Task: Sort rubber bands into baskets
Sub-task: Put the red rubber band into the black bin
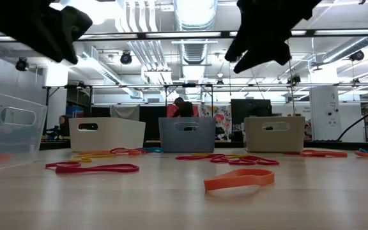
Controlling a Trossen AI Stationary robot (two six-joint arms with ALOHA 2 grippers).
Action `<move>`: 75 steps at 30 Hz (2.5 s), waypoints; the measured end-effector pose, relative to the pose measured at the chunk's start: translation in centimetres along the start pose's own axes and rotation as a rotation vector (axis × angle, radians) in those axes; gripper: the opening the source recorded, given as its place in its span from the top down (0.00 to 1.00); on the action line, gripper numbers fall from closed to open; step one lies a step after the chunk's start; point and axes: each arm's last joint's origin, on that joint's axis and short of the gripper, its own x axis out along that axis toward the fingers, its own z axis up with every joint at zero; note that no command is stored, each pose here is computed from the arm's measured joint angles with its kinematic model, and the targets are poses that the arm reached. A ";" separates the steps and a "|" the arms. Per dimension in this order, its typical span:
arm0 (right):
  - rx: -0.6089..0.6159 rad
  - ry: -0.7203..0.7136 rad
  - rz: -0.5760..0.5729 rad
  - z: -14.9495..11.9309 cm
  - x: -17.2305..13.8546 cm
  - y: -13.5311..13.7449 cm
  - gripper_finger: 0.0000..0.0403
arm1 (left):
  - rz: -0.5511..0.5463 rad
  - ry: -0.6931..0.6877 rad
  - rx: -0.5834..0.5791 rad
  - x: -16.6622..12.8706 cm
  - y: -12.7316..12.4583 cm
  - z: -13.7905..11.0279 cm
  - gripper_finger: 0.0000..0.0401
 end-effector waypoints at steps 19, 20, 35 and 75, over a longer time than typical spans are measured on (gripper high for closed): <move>-0.542 0.207 -0.004 1.7 4.9 4.2 0.47 | 0.096 -0.469 -0.010 -2.4 2.4 -1.8 0.76; -0.565 0.215 -0.005 1.5 5.4 4.3 0.47 | 0.098 -0.481 -0.012 -2.5 2.5 -2.0 0.76; -0.604 0.340 0.048 -0.3 11.9 3.2 0.47 | 0.181 -0.543 0.015 -3.9 3.1 -1.8 0.76; -0.556 0.433 0.121 -1.9 17.7 0.3 0.95 | 0.181 -0.541 0.002 -3.7 3.1 -1.7 0.76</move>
